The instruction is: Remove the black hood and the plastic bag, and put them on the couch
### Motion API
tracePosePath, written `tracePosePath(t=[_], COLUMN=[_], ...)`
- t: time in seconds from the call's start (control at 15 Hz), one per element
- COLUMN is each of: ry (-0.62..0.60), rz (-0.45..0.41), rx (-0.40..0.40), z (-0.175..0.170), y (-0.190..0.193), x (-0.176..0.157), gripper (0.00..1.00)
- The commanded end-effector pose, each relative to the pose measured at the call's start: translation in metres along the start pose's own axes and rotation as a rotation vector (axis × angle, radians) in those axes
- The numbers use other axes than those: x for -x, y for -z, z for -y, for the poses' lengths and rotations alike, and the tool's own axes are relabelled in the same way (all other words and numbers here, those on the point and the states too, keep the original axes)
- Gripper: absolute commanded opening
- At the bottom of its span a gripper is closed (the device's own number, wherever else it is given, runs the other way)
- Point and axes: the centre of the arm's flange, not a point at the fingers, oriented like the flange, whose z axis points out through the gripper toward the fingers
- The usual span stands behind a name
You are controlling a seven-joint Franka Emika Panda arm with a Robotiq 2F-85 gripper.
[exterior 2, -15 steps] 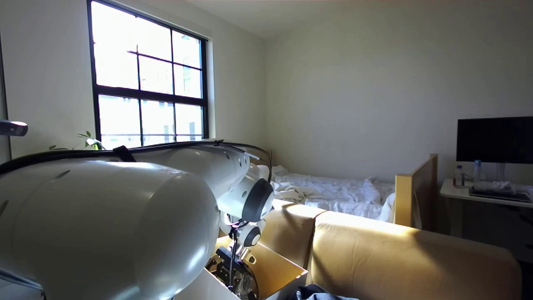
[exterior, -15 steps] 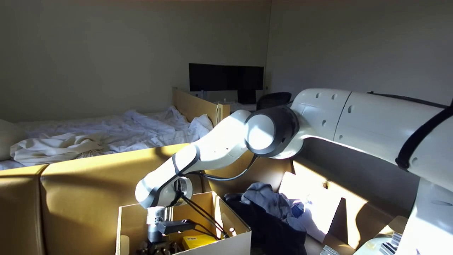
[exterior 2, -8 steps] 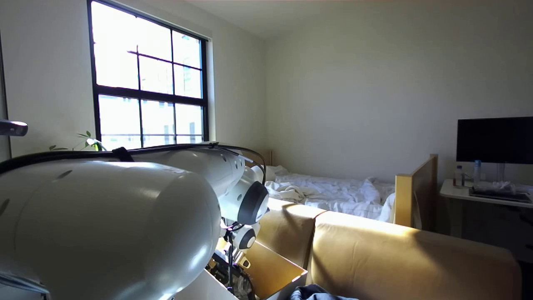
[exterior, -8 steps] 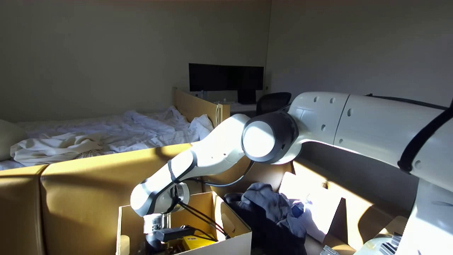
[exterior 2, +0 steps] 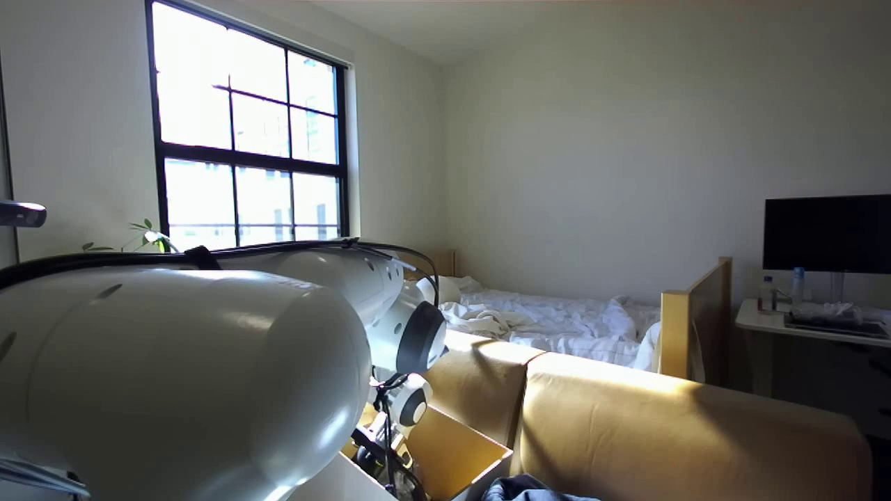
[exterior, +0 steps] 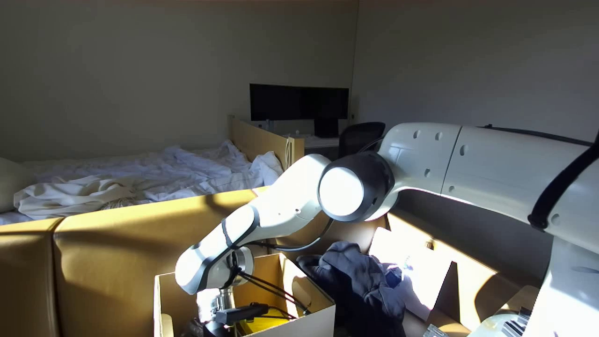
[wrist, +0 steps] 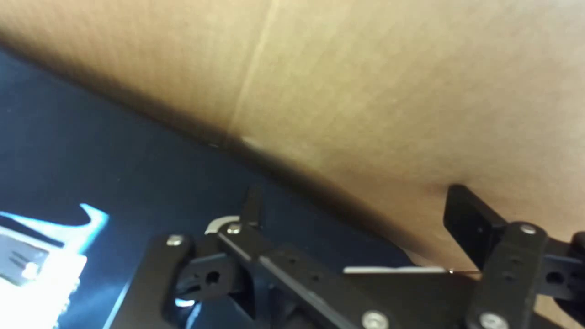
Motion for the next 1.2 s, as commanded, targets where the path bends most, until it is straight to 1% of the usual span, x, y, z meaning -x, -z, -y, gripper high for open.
tracePosePath(t=[0.0, 0.13, 0.27, 0.4, 0.6, 0.73, 0.93, 1.13], ry=[-0.007, 0.004, 0.026, 0.059, 0.086, 0.1, 0.116, 0.112], rz=[0.109, 0.054, -0.001, -0.079, -0.21, -0.27, -0.326, -0.364], rx=[-0.014, 0.023, 0.06, 0.094, 0.112, 0.132, 0.167, 0.185], z=[-0.012, -0.008, 0.0, 0.013, 0.025, 0.027, 0.027, 0.024], y=[-0.016, -0.01, 0.005, 0.023, 0.038, 0.044, 0.049, 0.053], x=[-0.038, -0.035, -0.034, -0.034, -0.043, -0.044, -0.048, -0.052], gripper=[1.0, 1.0, 1.0, 1.0, 1.0, 1.0, 1.0, 1.0])
